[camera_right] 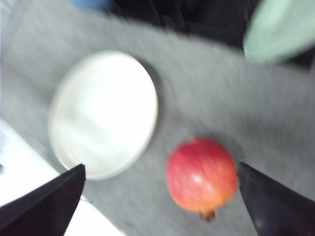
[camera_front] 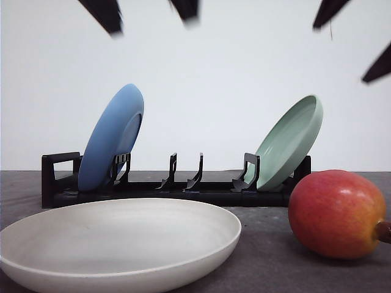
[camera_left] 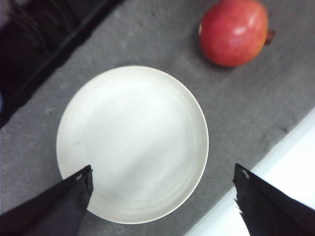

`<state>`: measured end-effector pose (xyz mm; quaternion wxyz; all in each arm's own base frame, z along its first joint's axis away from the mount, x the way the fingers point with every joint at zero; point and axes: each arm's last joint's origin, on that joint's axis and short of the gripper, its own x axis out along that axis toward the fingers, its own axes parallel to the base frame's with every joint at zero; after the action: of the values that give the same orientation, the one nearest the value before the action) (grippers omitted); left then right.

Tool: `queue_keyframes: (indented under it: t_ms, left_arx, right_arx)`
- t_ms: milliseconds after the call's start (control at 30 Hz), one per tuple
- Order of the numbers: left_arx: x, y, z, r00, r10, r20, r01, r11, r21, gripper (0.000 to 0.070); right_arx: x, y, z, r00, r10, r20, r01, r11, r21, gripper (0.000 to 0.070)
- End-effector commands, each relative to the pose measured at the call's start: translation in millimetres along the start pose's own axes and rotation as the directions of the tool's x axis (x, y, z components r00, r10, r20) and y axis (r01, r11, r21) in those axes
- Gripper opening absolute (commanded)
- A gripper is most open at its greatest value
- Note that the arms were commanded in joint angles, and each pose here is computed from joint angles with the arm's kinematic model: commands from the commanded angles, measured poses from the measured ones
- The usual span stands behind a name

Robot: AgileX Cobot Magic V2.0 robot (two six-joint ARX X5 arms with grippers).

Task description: Place pomegranate in white plate

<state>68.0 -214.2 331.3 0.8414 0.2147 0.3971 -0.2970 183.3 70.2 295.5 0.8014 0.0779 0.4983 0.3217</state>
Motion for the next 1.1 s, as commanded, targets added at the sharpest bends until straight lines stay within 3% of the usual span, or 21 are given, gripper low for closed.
queue_keyframes:
  t_ms: [0, 167, 333, 600, 867, 1000, 1067]
  left_arx:
    - [-9, 4.4, -7, 0.999, -0.013, 0.032, 0.013, 1.0, -0.021, 0.0555]
    - [-33, 30.3, -37, 0.986, -0.065, 0.156, 0.079, 0.993, -0.084, 0.0555]
    - [-52, 52.1, -65, 0.942, -0.124, 0.313, 0.18, 0.971, -0.158, 0.0555]
    - [-73, 78.5, -98, 0.906, -0.145, 0.398, 0.233, 0.955, -0.183, 0.0555]
    - [-85, 90.2, -110, 0.872, -0.158, 0.463, 0.277, 0.939, -0.202, 0.0555]
    - [-86, 90.7, -111, 0.871, -0.158, 0.465, 0.286, 0.933, -0.218, 0.0555]
    - [-86, 90.5, -111, 0.87, -0.159, 0.467, 0.287, 0.933, -0.218, 0.0554]
  right_arx:
    - [7, -2, 5, 0.999, -0.016, -0.035, 0.017, 1.0, 0.008, 0.0633]
    - [33, -11, 10, 0.987, -0.069, -0.142, 0.074, 0.997, 0.031, 0.0634]
    - [61, -17, 12, 0.964, -0.105, -0.246, 0.115, 0.993, 0.026, 0.07]
    - [109, -24, 12, 0.916, -0.104, -0.387, 0.111, 0.994, -0.006, 0.07]
    - [140, -21, 3, 0.865, -0.101, -0.492, 0.092, 0.995, -0.043, 0.0696]
    - [143, -18, 1, 0.853, -0.12, -0.508, 0.103, 0.993, -0.061, 0.0471]
    - [143, -17, 1, 0.849, -0.142, -0.51, 0.125, 0.99, -0.069, 0.0445]
